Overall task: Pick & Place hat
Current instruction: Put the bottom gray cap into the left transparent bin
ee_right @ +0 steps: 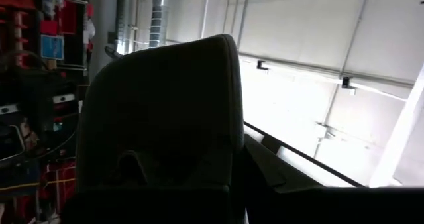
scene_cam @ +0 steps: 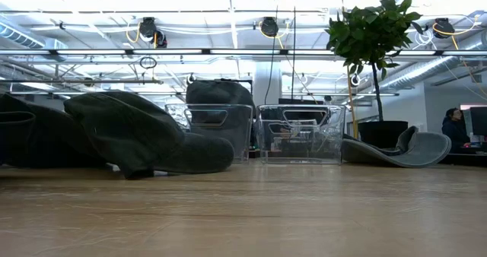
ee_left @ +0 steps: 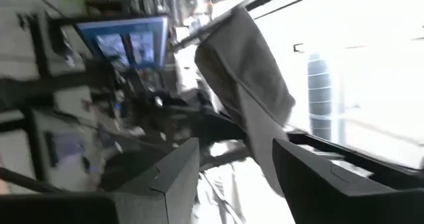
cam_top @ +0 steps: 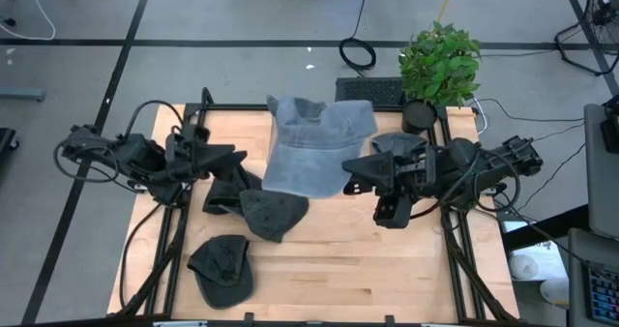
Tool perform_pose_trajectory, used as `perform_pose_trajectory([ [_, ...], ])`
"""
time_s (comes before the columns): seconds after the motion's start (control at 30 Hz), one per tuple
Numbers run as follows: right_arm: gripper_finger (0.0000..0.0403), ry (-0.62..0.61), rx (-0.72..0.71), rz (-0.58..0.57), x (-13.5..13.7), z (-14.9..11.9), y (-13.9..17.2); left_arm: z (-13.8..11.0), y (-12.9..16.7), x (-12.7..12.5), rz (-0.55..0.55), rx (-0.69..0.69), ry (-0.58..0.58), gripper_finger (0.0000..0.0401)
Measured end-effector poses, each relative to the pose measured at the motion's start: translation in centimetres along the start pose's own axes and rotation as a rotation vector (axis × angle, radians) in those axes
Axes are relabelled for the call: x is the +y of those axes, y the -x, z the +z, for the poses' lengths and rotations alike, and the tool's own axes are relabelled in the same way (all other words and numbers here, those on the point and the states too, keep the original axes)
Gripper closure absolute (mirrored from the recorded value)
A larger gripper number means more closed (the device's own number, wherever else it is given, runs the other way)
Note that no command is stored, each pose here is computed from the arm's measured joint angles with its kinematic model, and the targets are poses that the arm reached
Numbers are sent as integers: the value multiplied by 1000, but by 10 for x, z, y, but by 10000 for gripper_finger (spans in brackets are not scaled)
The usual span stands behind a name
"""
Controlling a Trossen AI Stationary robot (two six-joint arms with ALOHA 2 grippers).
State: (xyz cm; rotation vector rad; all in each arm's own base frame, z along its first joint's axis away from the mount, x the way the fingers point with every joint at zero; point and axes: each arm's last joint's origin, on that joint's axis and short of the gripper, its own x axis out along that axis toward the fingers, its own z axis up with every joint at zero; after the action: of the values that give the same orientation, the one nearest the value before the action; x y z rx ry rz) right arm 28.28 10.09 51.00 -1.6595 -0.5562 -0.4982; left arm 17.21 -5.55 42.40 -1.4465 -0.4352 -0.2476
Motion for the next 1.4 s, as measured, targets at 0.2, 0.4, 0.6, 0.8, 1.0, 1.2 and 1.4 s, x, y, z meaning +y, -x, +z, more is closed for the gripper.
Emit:
perform_pose_trajectory([
  [0.2,401,9,-14,46,4,1,0,-8,-11,5,-60,30,69,201],
  [0.4,401,20,-19,91,9,2,0,-19,-24,17,-93,56,135,201],
  [0.6,401,-1,2,102,10,2,0,-27,-35,24,-108,64,187,201],
  [0.8,401,-4,-1,109,10,2,0,-33,-59,2,-174,124,146,201],
  [1.0,401,-1,-5,116,11,2,0,-34,-80,-13,-139,219,84,201],
  [1.2,401,-1,-6,116,11,2,0,-32,-84,-18,-143,218,92,201],
  [1.4,401,-1,-5,117,11,2,0,-31,-84,-23,-173,230,12,234],
])
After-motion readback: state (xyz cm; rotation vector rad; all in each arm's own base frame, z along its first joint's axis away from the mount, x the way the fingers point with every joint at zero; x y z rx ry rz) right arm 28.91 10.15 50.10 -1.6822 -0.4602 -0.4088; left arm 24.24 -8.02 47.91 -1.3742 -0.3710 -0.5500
